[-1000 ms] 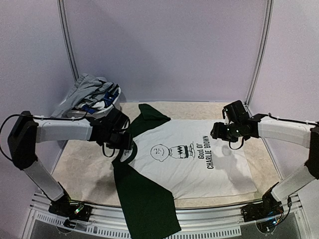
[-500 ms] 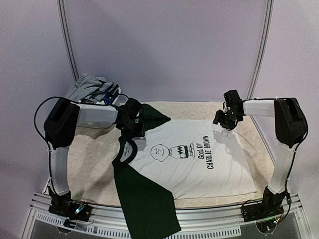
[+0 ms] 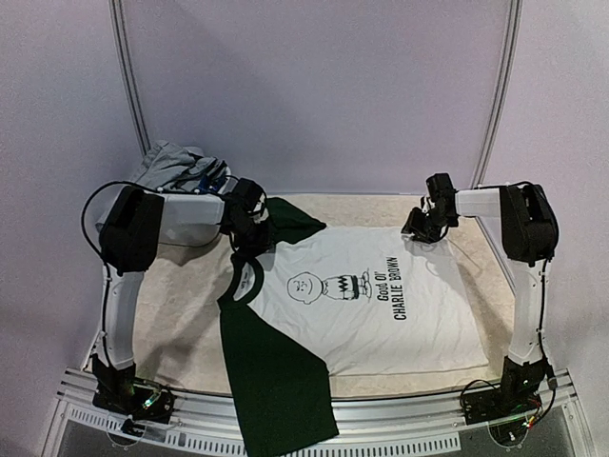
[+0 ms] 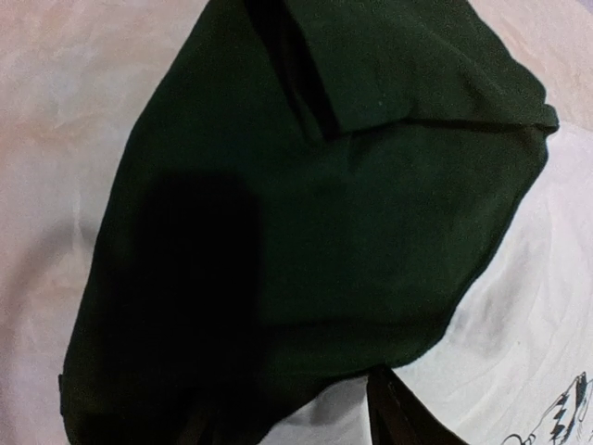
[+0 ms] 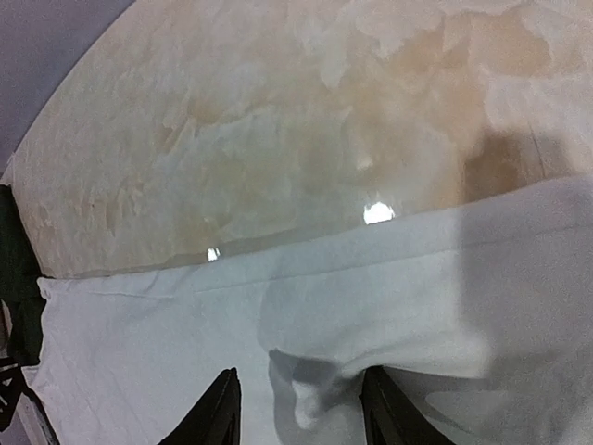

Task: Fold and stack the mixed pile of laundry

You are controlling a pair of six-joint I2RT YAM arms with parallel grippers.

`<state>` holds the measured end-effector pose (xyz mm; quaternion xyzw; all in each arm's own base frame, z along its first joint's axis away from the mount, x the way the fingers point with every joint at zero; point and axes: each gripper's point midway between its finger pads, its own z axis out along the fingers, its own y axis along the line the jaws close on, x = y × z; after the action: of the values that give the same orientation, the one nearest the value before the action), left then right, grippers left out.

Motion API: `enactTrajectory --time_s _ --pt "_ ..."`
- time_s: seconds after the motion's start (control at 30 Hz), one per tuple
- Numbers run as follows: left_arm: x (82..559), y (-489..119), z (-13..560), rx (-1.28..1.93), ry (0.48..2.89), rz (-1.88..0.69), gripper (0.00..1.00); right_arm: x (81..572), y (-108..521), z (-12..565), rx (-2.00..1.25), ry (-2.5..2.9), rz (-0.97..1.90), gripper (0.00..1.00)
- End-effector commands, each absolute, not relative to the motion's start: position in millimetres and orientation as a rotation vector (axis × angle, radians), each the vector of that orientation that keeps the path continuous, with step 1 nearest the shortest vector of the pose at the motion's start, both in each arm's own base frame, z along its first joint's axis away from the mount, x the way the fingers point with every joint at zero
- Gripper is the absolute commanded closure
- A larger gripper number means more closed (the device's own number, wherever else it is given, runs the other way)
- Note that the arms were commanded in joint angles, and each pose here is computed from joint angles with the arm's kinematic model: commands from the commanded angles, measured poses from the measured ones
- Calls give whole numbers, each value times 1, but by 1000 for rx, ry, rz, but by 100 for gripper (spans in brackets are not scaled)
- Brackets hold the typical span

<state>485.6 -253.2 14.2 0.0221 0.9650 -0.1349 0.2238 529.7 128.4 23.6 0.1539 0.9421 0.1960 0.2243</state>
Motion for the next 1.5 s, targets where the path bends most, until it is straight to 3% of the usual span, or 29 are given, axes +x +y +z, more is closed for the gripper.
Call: enactTrajectory --time_s 0.0,0.63,0.8,0.97,1.17,1.4,1.47 --pt "481 -230 -33 5 2787 -347 46 539 125 -6 481 2648 580 55" --pt "551 -218 -16 -108 2691 -428 48 622 108 10 569 2499 621 58" --pt "551 -227 23 -75 2623 -483 48 626 115 44 501 2454 682 59" --pt "545 -230 95 -38 2512 -496 46 616 132 118 369 2365 766 54" --pt "514 -238 163 42 2435 -454 42 583 148 195 244 2289 782 45" --pt "422 -229 178 102 2428 -286 40 506 147 213 269 2255 797 34" --pt "391 -228 176 114 2424 -267 37 475 149 195 289 2271 825 30"
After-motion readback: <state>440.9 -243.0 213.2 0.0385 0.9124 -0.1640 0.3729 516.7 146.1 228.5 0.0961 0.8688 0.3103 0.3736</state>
